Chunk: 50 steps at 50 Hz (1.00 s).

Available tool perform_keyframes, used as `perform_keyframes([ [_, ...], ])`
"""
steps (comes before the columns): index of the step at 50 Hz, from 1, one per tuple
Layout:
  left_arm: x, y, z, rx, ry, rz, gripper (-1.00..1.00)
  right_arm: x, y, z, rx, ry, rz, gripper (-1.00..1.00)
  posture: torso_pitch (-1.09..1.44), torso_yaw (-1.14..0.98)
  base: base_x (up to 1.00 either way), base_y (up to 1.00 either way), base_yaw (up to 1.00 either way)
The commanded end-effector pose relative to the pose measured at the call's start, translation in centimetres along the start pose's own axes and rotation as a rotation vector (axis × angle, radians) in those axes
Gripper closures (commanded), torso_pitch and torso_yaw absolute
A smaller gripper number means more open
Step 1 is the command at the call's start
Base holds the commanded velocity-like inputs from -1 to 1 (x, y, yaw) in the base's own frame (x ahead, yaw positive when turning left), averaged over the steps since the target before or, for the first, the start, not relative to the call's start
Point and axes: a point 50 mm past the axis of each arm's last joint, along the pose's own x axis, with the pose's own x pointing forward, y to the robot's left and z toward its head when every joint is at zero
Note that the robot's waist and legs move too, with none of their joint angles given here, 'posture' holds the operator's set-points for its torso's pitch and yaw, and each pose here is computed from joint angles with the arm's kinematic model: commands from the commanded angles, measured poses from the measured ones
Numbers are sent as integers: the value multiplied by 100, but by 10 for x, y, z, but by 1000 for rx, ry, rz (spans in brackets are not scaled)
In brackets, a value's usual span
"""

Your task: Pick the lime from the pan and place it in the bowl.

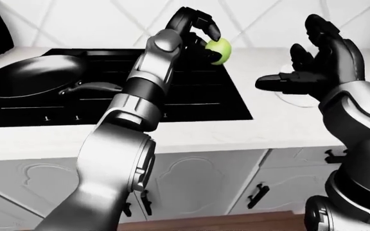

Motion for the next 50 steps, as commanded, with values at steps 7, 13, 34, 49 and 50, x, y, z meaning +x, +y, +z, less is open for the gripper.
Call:
perform_keyframes([
  [7, -4, 14, 32, 15, -120, 54, 65, -3, 2, 16, 3, -89, 12, -100, 0, 0, 1, -10, 0],
  [13, -4, 14, 30, 13, -120, 56, 65, -4, 2, 16, -2, -90, 11, -100, 0, 0, 0, -10, 0],
  [34, -4, 14, 35, 10, -126, 54, 65, -4, 2, 16, -2, -92, 15, -100, 0, 0, 1, -10, 0],
  [49, -4, 13, 34, 12, -125, 50, 65, -4, 4, 17, -1, -96, 23, -100, 0, 0, 2, -10, 0],
  [50, -4, 13, 34, 12, -126, 50, 65, -4, 4, 17, -1, -96, 25, -100, 0, 0, 2, -10, 0],
])
